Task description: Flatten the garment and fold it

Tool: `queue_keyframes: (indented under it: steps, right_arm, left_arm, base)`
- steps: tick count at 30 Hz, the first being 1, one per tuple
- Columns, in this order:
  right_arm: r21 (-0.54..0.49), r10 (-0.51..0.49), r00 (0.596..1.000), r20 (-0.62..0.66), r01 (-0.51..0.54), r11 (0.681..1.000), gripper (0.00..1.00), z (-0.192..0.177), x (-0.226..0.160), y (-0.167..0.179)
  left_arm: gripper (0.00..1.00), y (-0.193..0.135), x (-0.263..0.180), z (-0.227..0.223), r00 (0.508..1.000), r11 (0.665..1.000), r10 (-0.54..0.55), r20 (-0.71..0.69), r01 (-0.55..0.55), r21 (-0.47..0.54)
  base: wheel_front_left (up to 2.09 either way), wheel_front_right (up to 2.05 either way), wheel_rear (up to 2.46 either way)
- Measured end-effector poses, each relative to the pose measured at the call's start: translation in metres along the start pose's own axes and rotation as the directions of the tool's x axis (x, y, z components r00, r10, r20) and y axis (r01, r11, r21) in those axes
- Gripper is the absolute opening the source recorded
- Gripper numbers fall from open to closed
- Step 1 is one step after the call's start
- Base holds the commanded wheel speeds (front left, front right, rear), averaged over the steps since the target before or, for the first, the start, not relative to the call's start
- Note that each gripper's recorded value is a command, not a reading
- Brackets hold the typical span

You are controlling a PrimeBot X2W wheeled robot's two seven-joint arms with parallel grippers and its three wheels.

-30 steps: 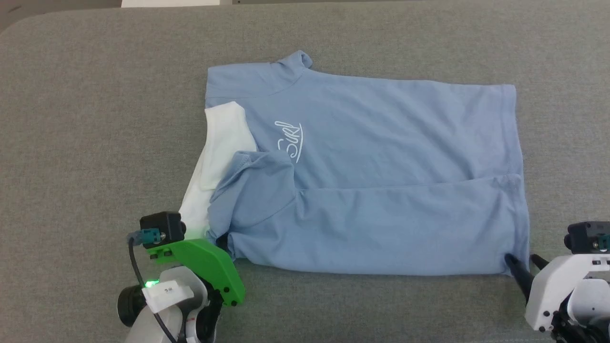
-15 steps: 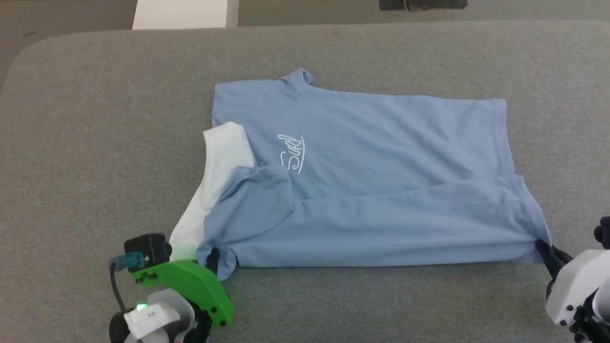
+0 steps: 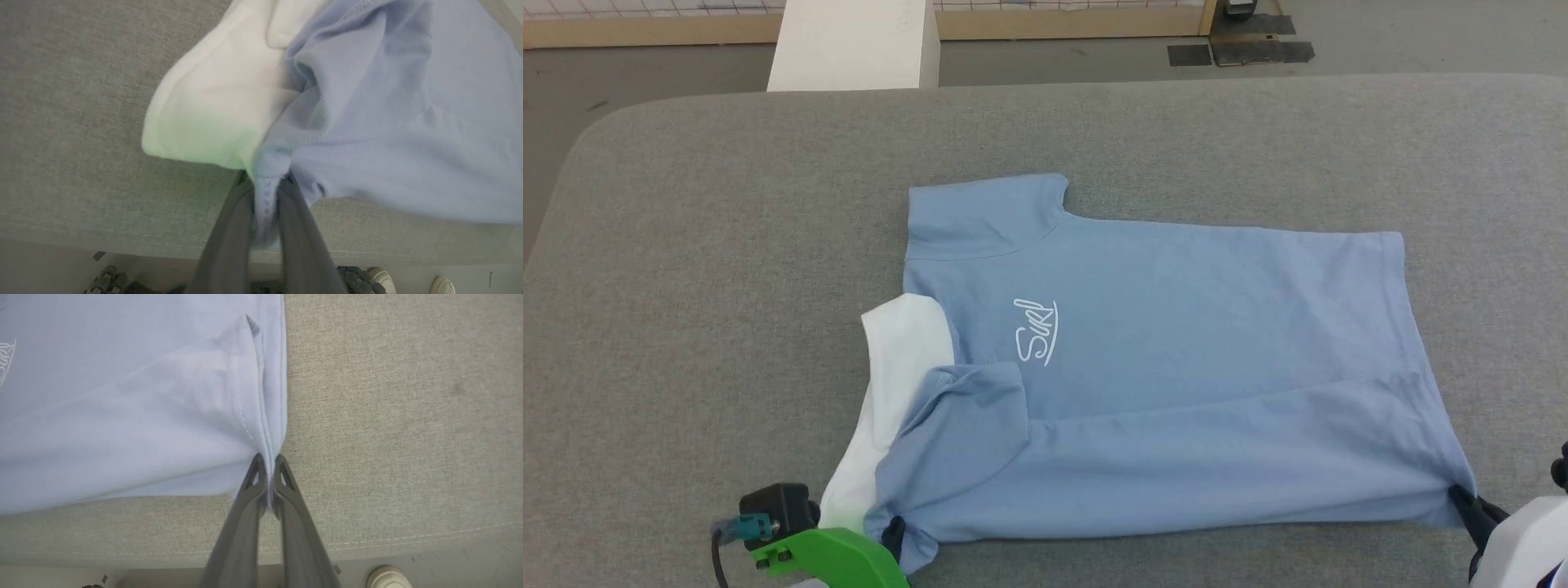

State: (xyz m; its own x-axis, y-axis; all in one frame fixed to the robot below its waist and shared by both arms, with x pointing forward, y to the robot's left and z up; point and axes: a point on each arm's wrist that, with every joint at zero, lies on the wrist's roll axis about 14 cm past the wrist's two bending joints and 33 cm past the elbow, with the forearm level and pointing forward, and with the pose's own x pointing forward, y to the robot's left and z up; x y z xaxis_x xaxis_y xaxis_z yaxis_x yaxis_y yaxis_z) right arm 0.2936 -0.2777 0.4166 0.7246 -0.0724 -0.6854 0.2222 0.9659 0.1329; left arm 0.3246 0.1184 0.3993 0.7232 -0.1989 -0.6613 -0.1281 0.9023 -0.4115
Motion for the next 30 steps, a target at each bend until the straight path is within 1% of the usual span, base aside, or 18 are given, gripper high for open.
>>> queue_keyframes:
  steps: [14,23,24,25,26,27,28,30]
  right_arm:
    - [0.01,0.005,0.997,-0.081,-0.004,1.0,0.0,-0.023,0.014,0.004]
    - [0.019,0.0,0.996,-0.084,0.002,1.0,0.0,-0.029,0.017,0.002]
    - [0.02,0.0,0.997,-0.081,0.001,1.0,0.0,-0.029,0.017,0.003]
    - [0.021,0.001,0.997,-0.076,0.001,1.0,0.0,-0.028,0.017,0.003]
    - [0.021,0.001,0.998,-0.069,0.0,1.0,0.11,-0.027,0.017,0.003]
    - [0.019,0.003,0.998,-0.058,-0.002,1.0,0.42,-0.024,0.017,0.004]
    - [0.018,0.004,0.999,-0.05,-0.003,1.0,1.0,-0.023,0.017,0.004]
    - [0.019,0.003,0.999,-0.034,-0.002,1.0,1.0,-0.02,0.016,0.003]
  left_arm:
    - [0.0,0.015,0.012,-0.019,0.997,0.998,0.037,-0.074,-0.04,-0.038]
    - [0.0,0.017,0.017,-0.019,0.998,0.998,0.037,-0.059,-0.04,-0.046]
    - [0.29,0.017,0.016,-0.019,0.998,0.998,0.039,-0.055,-0.041,-0.047]
    - [0.76,0.017,0.016,-0.018,0.998,0.998,0.039,-0.052,-0.041,-0.048]
    - [1.0,0.017,0.016,-0.016,0.998,0.998,0.039,-0.041,-0.041,-0.049]
    - [1.0,0.017,0.016,-0.014,0.999,0.998,0.038,-0.029,-0.04,-0.053]
    - [1.0,0.016,0.016,-0.012,0.999,0.998,0.034,-0.024,-0.036,-0.057]
    - [1.0,0.015,0.016,-0.008,1.0,0.998,0.028,-0.007,-0.029,-0.064]
  base:
    - [0.0,0.0,0.0]
    - [0.0,0.0,0.0]
    - [0.0,0.0,0.0]
    - [0.0,0.0,0.0]
    - [0.0,0.0,0.0]
    - [0.0,0.0,0.0]
    - [0.0,0.0,0.0]
    - [0.0,0.0,0.0]
